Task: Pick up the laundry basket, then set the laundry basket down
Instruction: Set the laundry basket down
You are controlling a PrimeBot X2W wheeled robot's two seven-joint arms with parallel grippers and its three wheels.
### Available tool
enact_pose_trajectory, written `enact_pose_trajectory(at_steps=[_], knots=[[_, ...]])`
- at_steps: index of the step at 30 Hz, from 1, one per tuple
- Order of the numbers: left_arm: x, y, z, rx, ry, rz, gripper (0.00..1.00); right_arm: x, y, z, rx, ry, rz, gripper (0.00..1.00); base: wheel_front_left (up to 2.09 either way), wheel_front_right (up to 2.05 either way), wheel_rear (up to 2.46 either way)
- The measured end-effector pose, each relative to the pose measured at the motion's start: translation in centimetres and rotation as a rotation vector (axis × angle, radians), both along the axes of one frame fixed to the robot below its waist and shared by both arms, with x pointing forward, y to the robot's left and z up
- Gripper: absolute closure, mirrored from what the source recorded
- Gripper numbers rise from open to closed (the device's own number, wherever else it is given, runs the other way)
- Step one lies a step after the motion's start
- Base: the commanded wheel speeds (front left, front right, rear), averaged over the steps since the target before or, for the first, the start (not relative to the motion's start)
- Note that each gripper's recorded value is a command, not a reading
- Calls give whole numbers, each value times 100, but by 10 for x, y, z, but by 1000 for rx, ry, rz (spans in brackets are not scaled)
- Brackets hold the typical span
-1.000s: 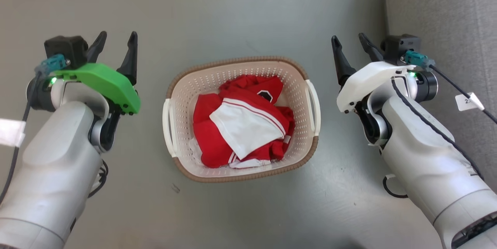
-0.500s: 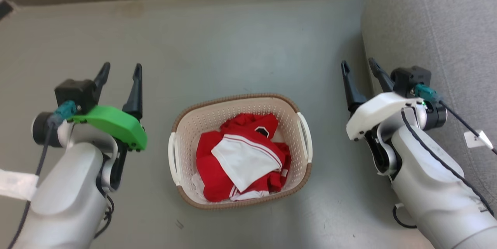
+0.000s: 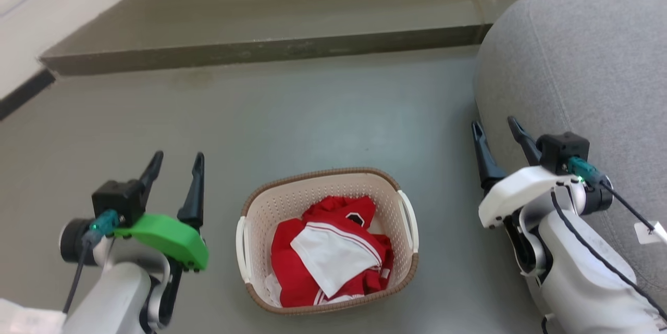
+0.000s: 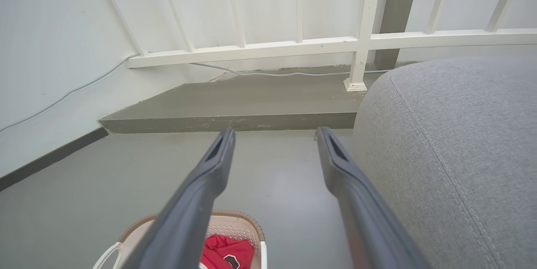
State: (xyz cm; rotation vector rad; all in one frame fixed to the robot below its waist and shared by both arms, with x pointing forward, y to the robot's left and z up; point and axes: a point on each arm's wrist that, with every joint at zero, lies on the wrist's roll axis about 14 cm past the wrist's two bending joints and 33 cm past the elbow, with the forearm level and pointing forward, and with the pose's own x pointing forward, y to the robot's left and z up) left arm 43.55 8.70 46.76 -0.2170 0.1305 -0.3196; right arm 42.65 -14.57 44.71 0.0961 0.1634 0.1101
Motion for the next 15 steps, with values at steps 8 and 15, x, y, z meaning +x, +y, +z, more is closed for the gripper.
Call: enact_pose_trajectory(at_steps=[8, 15], knots=[[-30, 8, 8, -16, -16, 24, 0, -21, -3, 11, -24, -38, 2, 0, 0, 0, 0], [-51, 18, 6, -3, -19, 47, 0, -35, -2, 16, -20, -56, 4, 0, 0, 0, 0]])
